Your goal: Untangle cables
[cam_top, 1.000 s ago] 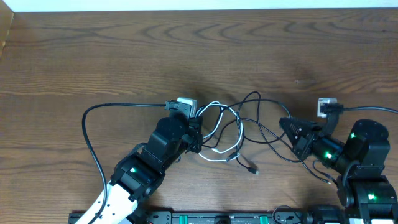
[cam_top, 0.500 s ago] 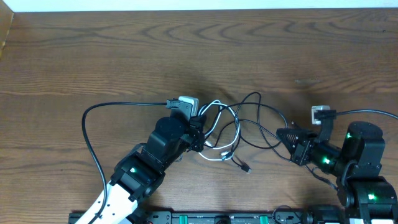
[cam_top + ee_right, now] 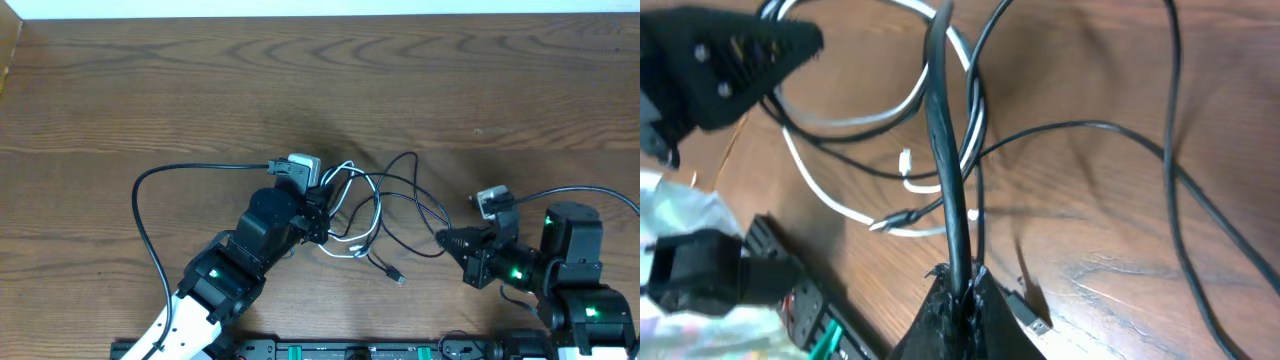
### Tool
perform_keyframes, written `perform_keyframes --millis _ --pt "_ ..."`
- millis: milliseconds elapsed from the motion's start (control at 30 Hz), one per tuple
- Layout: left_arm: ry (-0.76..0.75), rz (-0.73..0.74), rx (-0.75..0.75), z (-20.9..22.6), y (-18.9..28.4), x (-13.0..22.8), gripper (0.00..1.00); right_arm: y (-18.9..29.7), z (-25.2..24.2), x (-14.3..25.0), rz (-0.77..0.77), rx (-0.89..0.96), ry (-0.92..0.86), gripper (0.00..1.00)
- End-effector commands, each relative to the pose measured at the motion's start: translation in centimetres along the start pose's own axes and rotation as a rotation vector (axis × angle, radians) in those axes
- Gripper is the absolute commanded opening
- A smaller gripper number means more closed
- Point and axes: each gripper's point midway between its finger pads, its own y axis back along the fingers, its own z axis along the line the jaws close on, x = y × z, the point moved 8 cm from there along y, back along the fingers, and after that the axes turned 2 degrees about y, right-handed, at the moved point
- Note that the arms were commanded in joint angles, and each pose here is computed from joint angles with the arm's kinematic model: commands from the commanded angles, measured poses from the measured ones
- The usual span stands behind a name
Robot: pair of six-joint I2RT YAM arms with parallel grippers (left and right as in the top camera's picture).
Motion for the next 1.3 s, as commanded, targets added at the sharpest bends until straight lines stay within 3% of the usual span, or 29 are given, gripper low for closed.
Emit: perform_keyframes --millis 0,667,800,833,867,1033,1100,1267 --pt "-0.008 -0.032 0.010 -0.3 0.3 -0.8 0.08 -0.8 0.4 1.0 0.038 -0.088 0.059 0.01" --pt "0.018 -0.026 0.008 -0.2 -0.7 -0.7 0.08 -3.1 2.3 2.3 0.147 -0.206 0.166 0.05" --pt "0.018 -0.026 0.008 -0.2 -0.7 -0.7 0.08 -3.9 1.9 2.3 0.185 -0.207 0.133 0.20" --pt "0.018 -0.026 0.008 -0.2 -0.7 -0.7 0.08 -4.2 1.8 2.2 0.195 -0.207 0.117 0.34" --pt "0.018 -0.026 0.008 -0.2 -0.7 -0.7 0.08 -4.4 1.7 2.2 0.202 -0.208 0.105 0.42" --pt "0.018 -0.026 0.008 -0.2 -0.7 -0.7 0.08 -5.8 1.5 2.1 0.242 -0.222 0.086 0.68" --pt "0.018 -0.026 0.008 -0.2 -0.7 -0.7 0.08 -6.3 1.5 2.2 0.261 -0.227 0.086 0.73" --pt "0.018 -0.025 0.007 -0.2 -0.7 -0.7 0.07 -7.3 0.0 2.1 0.280 -0.101 -0.016 0.71"
